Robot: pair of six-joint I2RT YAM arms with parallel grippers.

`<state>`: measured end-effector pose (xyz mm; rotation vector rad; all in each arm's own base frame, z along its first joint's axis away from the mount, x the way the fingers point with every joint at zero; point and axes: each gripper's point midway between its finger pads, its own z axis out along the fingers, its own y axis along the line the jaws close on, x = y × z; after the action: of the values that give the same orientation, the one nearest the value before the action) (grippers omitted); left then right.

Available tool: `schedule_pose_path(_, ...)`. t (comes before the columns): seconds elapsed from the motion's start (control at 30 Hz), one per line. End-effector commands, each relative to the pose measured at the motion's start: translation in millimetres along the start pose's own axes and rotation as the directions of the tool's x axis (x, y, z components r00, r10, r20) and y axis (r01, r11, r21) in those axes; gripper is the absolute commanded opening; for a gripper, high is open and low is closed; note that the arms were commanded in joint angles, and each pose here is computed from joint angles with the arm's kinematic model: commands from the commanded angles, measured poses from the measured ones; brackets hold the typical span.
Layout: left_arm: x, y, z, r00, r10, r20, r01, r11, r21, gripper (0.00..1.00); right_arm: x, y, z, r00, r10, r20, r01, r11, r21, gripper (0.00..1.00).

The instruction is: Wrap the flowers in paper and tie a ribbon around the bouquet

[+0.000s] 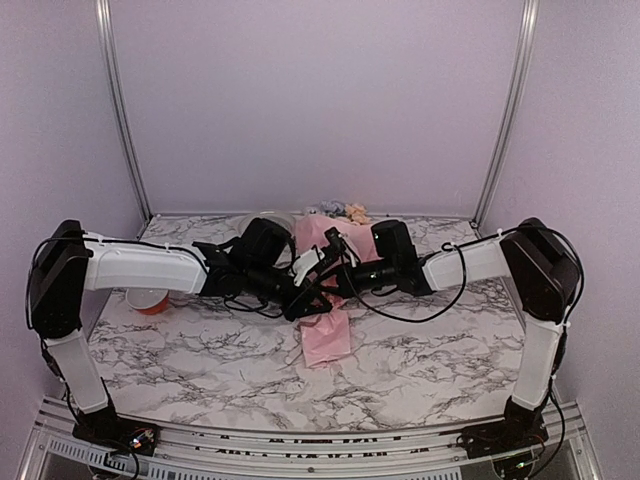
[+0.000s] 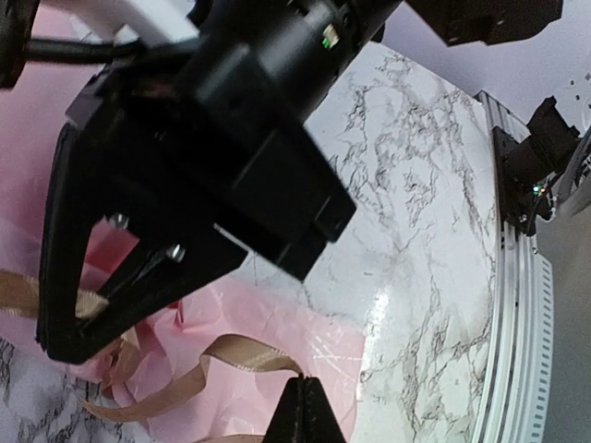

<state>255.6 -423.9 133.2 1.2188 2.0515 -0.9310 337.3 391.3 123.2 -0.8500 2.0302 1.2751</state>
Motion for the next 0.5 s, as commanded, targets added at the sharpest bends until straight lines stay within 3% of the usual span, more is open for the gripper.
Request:
schedule_pose_path(0.0, -35.3, -23.6, 4.2, 0.994, 0.063, 0.084, -0.074, 0.987, 0.141, 0.0, -14.1, -3.1, -3.5, 0.999, 0.021, 0.042, -0.02, 1.0, -0.018, 0.0)
schedule_pose_path(0.27, -48.7, -58.7, 42.3, 0.991, 0.073, 0.111, -0.104, 0.948, 0.301, 0.0, -11.7, -8.4, -8.9, 0.998, 0.045, 0.046, -0.044, 0.999, -0.024, 0.0)
schedule_pose_path(0.47, -51.2, -43.0, 63.6, 0.987, 0.065, 0.145, -0.097, 0.969, 0.228, 0.0, -3.4, -23.0, -6.4, 0.999, 0.049, 0.01, -0.049, 0.998, 0.043, 0.0)
